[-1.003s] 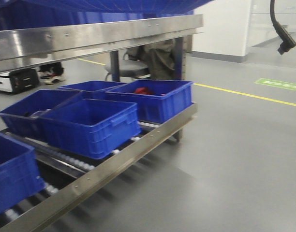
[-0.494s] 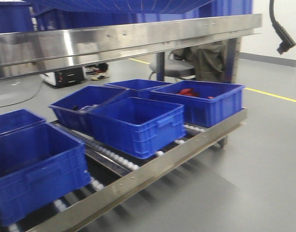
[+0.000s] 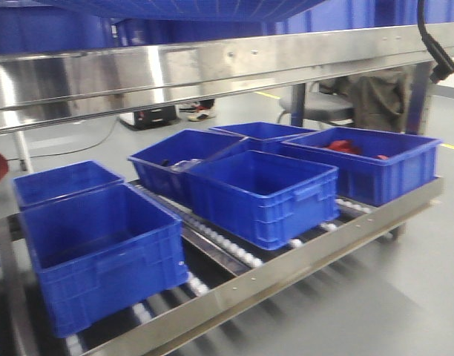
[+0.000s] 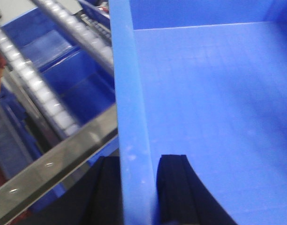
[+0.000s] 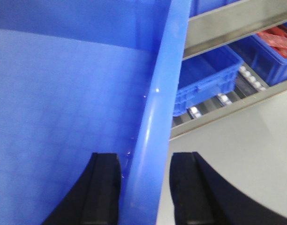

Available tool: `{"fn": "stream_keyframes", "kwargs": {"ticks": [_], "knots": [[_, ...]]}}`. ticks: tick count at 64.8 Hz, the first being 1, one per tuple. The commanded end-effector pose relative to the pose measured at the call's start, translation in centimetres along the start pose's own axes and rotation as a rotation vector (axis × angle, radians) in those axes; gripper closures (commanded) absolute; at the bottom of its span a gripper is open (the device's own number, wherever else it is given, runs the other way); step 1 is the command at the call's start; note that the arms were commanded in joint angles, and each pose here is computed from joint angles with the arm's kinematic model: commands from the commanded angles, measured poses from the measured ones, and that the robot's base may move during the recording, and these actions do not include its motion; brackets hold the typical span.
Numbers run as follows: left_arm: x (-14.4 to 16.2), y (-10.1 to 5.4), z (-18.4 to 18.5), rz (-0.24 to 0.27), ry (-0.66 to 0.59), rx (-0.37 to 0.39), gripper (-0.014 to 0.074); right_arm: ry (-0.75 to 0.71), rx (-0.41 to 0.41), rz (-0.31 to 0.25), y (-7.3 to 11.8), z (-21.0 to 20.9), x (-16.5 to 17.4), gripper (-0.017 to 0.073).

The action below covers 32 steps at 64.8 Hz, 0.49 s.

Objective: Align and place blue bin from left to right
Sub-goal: 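Turn the base toward the second rack of blue bins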

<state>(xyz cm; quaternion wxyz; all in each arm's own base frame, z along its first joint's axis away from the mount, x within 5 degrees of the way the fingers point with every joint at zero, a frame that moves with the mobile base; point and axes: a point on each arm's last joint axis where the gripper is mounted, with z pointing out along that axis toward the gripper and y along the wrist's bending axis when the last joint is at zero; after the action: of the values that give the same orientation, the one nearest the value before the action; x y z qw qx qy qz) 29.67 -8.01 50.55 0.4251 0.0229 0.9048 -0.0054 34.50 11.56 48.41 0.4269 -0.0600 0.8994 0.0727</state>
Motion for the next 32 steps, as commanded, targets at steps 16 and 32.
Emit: {"fn": "stream_keyframes", "kwargs": {"ticks": [16,32], "knots": [[-0.98,-0.74,-2.18,-0.008,-0.132,0.099,0.0603,-0.122,-0.022,0.020,0.29,-0.79,-1.14,0.0638],[-0.98,-0.74,-2.18,-0.008,-0.132,0.099,0.0603,-0.122,-0.022,0.020,0.29,-0.79,-1.14,0.0638]]}}
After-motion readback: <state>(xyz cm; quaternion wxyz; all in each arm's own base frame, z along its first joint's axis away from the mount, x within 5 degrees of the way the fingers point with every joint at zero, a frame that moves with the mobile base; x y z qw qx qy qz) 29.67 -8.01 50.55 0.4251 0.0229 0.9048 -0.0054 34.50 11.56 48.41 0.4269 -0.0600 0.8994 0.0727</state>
